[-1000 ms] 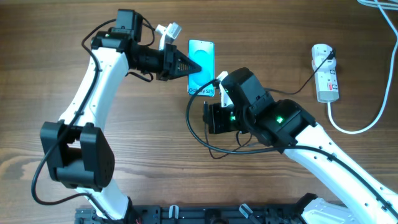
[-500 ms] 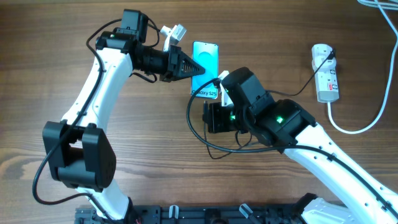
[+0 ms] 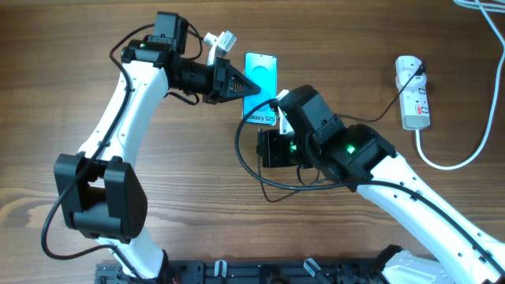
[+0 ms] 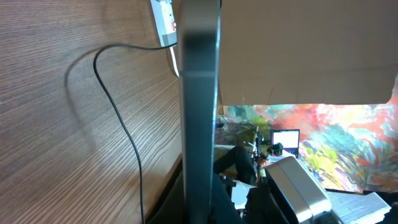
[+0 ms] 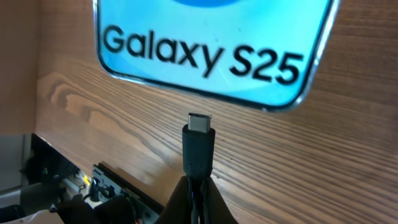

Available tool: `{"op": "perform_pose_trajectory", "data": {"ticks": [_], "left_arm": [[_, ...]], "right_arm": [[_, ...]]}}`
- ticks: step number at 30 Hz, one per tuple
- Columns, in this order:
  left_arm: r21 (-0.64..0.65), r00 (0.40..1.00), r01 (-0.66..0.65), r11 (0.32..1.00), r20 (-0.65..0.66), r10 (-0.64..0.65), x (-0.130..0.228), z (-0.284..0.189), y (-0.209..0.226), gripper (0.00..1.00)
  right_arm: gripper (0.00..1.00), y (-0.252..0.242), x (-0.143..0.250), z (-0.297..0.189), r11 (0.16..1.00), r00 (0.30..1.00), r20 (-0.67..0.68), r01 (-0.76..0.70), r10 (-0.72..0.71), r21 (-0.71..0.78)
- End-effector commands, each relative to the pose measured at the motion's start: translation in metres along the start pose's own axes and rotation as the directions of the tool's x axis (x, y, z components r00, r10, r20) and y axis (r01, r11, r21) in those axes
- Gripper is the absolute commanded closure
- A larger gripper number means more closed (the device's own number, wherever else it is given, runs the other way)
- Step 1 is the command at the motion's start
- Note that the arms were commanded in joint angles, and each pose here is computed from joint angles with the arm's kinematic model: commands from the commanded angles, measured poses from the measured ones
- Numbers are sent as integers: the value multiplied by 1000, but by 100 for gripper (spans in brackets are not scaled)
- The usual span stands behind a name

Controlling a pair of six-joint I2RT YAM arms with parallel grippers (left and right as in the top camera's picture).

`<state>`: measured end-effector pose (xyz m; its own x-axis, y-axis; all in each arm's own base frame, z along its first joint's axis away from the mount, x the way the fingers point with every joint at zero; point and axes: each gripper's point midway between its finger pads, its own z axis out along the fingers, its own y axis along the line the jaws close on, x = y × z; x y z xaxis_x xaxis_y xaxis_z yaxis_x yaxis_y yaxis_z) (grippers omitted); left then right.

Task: Plug charger to phone and switch on socket

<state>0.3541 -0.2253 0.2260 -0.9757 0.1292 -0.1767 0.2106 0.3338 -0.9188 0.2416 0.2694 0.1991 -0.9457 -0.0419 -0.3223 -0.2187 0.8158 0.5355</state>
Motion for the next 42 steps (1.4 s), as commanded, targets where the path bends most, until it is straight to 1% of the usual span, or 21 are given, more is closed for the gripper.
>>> {"op": "perform_pose_trajectory", "data": {"ticks": [1, 6, 18, 42], "left_arm": [[25, 999, -41, 999, 8, 41, 0, -3, -19, 96], [-14, 999, -39, 999, 12, 39, -1, -3, -12, 96], [-11, 999, -37, 999, 0, 37, 2, 1, -14, 96], [-9, 999, -43, 999, -13, 42, 4, 6, -17, 96]], "right_arm": [[95, 2, -1, 3, 1000, 1000, -4, 1, -1, 2], [95, 0, -3, 3, 1000, 1000, 6, 0, 0, 14], [95, -2, -2, 7, 1000, 1000, -4, -4, 4, 22], [95, -6, -8, 7, 999, 1000, 26, -3, 1, 48]]}}
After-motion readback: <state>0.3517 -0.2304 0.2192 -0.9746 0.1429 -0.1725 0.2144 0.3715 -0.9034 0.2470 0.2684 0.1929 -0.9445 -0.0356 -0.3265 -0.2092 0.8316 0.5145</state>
